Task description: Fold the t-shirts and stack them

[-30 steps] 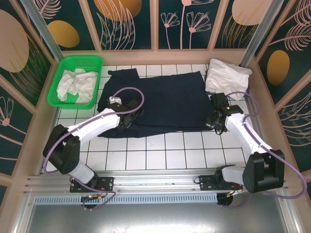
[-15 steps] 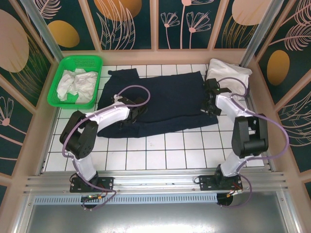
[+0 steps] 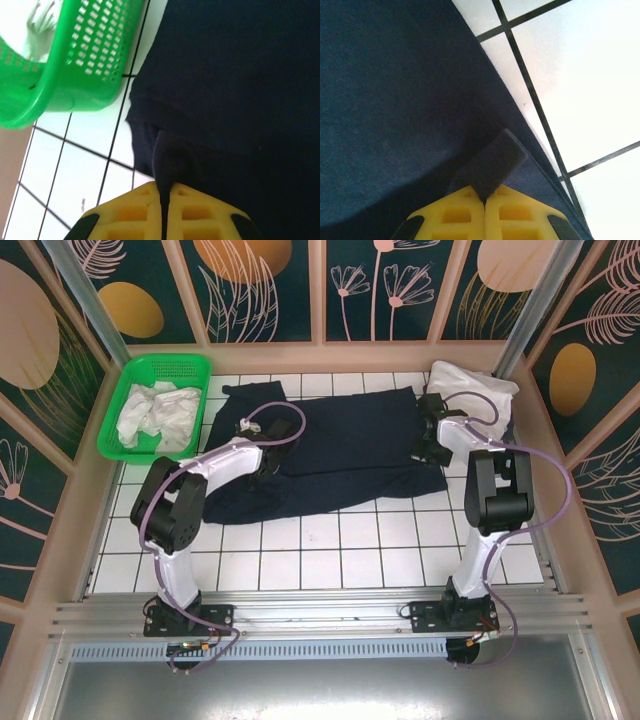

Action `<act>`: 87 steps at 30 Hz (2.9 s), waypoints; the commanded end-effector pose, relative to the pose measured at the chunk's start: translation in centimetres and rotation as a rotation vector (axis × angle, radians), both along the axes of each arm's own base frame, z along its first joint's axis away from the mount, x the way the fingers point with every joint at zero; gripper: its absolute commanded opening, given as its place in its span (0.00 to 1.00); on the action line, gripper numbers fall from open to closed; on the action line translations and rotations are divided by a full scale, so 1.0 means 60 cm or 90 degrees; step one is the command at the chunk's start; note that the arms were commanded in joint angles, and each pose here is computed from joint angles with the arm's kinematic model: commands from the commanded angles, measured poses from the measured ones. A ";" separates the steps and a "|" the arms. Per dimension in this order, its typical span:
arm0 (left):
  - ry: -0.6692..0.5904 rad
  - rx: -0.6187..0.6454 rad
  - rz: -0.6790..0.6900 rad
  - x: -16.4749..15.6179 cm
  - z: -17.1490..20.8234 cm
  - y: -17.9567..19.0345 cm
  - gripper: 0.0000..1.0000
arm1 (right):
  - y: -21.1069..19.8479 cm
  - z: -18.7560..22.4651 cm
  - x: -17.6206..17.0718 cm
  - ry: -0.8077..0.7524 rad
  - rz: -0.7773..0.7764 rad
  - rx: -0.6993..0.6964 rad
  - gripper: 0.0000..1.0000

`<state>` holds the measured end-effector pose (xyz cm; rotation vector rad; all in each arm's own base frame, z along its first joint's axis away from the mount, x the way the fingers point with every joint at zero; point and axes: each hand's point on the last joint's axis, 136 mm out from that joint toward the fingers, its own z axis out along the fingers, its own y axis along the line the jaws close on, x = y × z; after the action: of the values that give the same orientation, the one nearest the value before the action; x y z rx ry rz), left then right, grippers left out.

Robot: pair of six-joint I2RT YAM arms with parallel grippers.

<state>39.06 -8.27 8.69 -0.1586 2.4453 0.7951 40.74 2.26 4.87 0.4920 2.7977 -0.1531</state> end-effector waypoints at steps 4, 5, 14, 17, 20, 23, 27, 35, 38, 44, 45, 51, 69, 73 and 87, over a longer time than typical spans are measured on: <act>0.017 -0.008 -0.019 0.037 -0.018 -0.005 0.17 | -0.012 0.001 0.022 -0.002 0.001 -0.020 0.07; 0.019 -0.014 -0.017 0.039 -0.018 -0.005 0.38 | -0.014 0.004 0.022 -0.001 0.000 -0.025 0.14; -0.030 -0.104 0.010 -0.006 0.045 0.018 0.99 | -0.001 0.073 -0.040 -0.073 0.014 -0.015 0.53; -0.046 -0.202 -0.005 -0.038 0.049 0.002 0.99 | 0.084 0.052 -0.075 -0.095 0.090 0.081 0.53; -0.042 -0.299 -0.025 -0.074 0.024 -0.020 0.96 | 0.126 0.026 -0.101 -0.095 0.118 0.112 0.52; -0.012 -0.366 -0.040 -0.107 -0.023 -0.037 0.94 | 0.127 0.011 -0.113 -0.092 0.111 0.121 0.51; 0.029 -0.370 -0.020 -0.137 -0.082 -0.031 0.92 | 0.102 -0.013 -0.116 -0.075 0.090 0.113 0.49; 0.032 -0.337 0.050 -0.154 -0.114 0.015 0.84 | 0.018 -0.055 -0.175 -0.037 -0.028 0.144 0.45; 0.026 -0.343 0.063 -0.156 -0.117 0.027 0.83 | 0.006 -0.074 -0.187 -0.031 -0.045 0.180 0.40; 0.031 -0.332 0.067 -0.155 -0.124 0.035 0.79 | 0.002 -0.036 -0.186 -0.049 -0.051 0.163 0.34; 0.030 -0.337 0.063 -0.152 -0.122 0.032 0.79 | 0.014 -0.013 -0.175 -0.072 -0.038 0.167 0.33; 0.022 -0.341 0.046 -0.143 -0.112 0.026 0.78 | 0.072 0.048 -0.098 -0.157 0.021 0.169 0.32; 0.015 -0.328 0.086 -0.142 -0.115 0.067 0.79 | -0.063 -0.085 -0.193 -0.042 -0.137 0.166 0.23; 0.028 -0.317 0.093 -0.152 -0.125 0.073 0.79 | -0.081 -0.075 -0.220 -0.043 -0.154 0.150 0.23; 0.004 -0.310 0.127 -0.182 -0.097 0.104 0.79 | 0.010 0.092 -0.097 -0.198 0.004 0.142 0.38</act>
<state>29.62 -2.98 3.17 -0.5612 2.5973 0.2100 33.06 1.83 8.80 0.6263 2.5423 0.2639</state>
